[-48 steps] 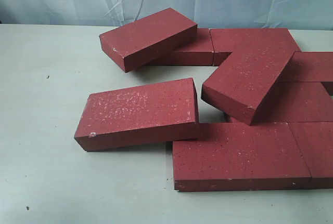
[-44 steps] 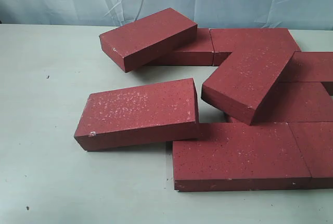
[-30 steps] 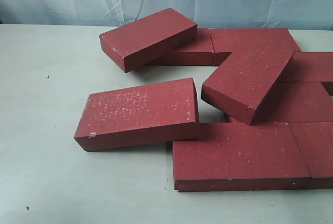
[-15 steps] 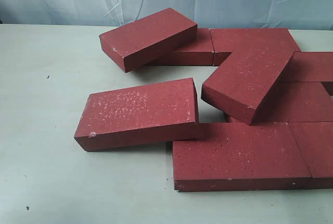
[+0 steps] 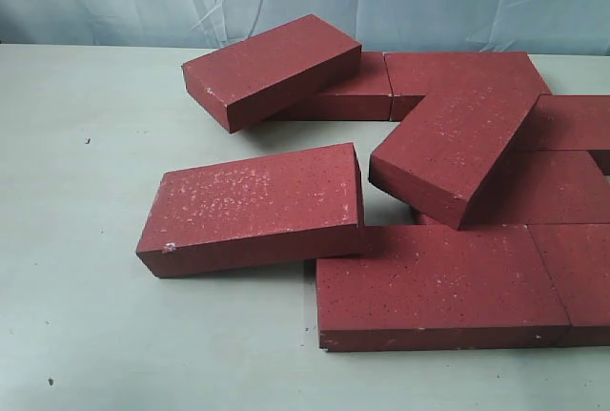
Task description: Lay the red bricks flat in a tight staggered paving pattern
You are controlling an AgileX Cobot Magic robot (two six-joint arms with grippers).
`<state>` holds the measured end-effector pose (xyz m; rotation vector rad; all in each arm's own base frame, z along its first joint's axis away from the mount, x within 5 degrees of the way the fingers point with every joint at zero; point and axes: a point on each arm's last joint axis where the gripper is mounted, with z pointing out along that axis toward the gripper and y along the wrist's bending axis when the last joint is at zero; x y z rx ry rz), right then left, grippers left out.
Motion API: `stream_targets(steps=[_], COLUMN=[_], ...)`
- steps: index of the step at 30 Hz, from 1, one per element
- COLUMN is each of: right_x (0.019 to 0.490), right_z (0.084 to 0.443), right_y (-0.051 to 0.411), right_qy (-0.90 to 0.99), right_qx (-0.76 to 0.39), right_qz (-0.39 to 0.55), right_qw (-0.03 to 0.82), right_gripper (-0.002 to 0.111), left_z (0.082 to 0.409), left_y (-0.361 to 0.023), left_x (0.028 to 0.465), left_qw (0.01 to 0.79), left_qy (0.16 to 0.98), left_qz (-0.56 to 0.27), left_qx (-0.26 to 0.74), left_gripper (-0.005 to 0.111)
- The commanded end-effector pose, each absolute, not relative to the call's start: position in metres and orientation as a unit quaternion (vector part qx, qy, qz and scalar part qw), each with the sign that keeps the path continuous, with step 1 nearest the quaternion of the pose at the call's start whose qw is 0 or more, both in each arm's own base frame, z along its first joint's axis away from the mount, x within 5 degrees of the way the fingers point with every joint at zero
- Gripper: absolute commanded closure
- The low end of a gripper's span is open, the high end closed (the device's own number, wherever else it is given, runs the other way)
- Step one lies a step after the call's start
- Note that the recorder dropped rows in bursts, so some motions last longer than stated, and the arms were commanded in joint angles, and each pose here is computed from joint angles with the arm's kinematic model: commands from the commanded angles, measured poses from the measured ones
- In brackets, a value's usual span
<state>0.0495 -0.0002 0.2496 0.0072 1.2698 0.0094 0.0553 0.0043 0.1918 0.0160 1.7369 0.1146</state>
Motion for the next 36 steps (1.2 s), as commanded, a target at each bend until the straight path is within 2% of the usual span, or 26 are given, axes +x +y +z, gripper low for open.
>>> stream_targets(steps=[1,6,10,15,36], right_x=[0.040,0.029,0.031,0.042,0.052], right_z=[0.278,0.320,0.351,0.372,0.362], right_y=[0.000,0.000,0.001,0.001,0.000], right_qy=[0.556,0.570,0.623,0.662,0.709], right_qx=[0.001,-0.001,-0.003,-0.005,-0.008], right_qz=[-0.002,-0.001,0.001,0.002,-0.005], right_qw=[0.831,0.821,0.782,0.750,0.706], right_gripper=[0.109,0.109,0.109,0.109,0.109], left_z=[0.192,0.192,0.192,0.192,0.192], left_y=[0.004,0.004,0.004,0.004,0.004], left_x=[0.055,0.055,0.055,0.055,0.055], left_qw=[0.650,0.650,0.650,0.650,0.650], left_qy=[0.759,0.759,0.759,0.759,0.759], left_qz=[0.047,0.047,0.047,0.047,0.047], left_qx=[0.003,0.003,0.003,0.003,0.003], left_gripper=[0.107,0.107,0.107,0.107,0.107])
